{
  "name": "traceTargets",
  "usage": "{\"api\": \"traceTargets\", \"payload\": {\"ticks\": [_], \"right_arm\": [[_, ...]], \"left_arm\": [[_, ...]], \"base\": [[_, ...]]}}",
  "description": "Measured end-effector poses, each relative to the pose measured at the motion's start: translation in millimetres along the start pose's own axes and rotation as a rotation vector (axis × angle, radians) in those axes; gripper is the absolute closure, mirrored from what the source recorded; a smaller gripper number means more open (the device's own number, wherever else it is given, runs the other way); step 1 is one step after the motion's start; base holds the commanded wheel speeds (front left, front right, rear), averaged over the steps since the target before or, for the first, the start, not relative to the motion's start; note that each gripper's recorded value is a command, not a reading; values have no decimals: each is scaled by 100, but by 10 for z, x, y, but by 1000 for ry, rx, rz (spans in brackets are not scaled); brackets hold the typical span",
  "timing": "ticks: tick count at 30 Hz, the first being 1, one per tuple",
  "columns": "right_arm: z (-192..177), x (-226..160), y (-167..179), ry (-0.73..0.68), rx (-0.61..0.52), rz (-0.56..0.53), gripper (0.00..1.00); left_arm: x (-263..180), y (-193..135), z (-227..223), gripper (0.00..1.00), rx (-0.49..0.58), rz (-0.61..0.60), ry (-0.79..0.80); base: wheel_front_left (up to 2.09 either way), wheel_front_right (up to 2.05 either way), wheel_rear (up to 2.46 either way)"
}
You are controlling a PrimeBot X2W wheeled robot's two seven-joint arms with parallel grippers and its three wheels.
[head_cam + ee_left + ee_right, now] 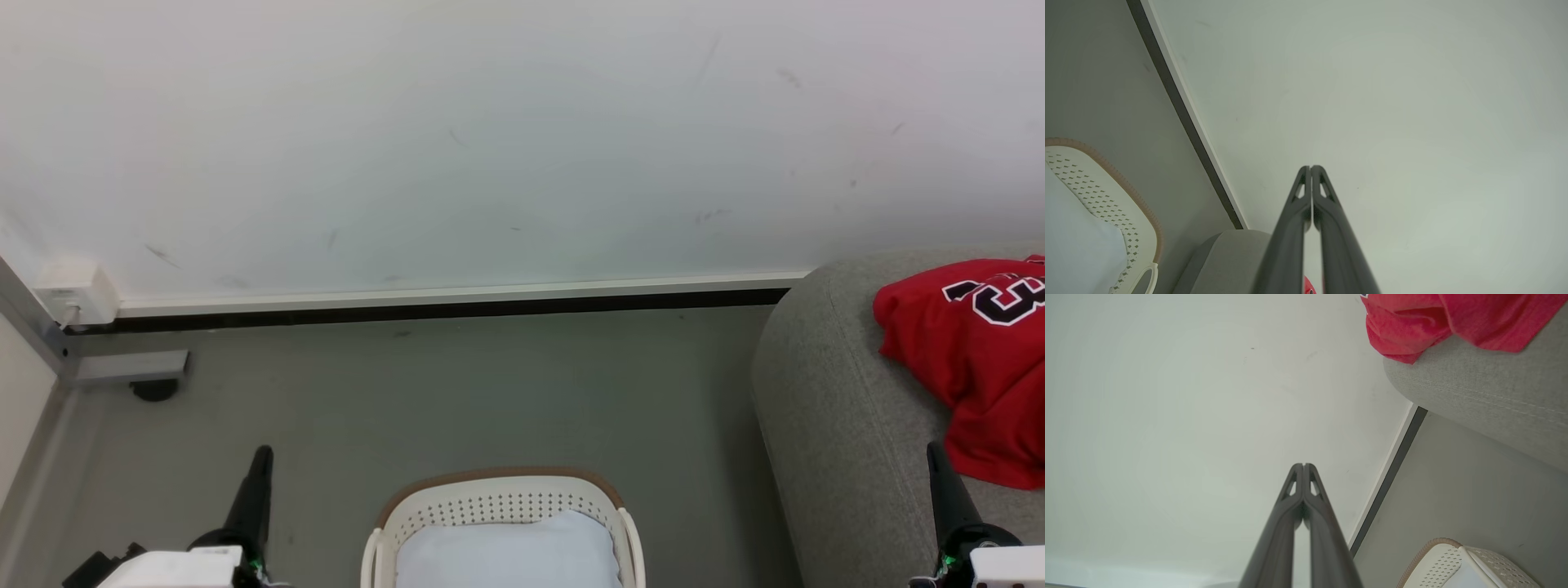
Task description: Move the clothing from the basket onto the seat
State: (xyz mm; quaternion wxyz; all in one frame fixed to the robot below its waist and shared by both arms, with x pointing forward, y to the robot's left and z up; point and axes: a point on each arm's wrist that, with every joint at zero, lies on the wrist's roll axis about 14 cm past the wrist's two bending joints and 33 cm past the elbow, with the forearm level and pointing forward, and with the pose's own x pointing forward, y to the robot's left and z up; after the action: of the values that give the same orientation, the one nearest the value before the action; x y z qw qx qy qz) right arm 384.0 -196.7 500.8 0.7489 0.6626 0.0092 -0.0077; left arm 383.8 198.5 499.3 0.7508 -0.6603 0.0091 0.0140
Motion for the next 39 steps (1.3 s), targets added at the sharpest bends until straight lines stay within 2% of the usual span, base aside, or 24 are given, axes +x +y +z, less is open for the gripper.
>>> {"api": "traceTargets", "payload": {"ticks": [19, 39], "right_arm": [[33, 32, 33, 1, 122, 16, 100], [37, 32, 34, 0, 125, 16, 100]], "left_arm": [[36, -41, 8, 100, -129, -19, 9], [37, -44, 9, 100, -129, -20, 9]], "base": [[0, 0, 0], [0, 0, 0]]}}
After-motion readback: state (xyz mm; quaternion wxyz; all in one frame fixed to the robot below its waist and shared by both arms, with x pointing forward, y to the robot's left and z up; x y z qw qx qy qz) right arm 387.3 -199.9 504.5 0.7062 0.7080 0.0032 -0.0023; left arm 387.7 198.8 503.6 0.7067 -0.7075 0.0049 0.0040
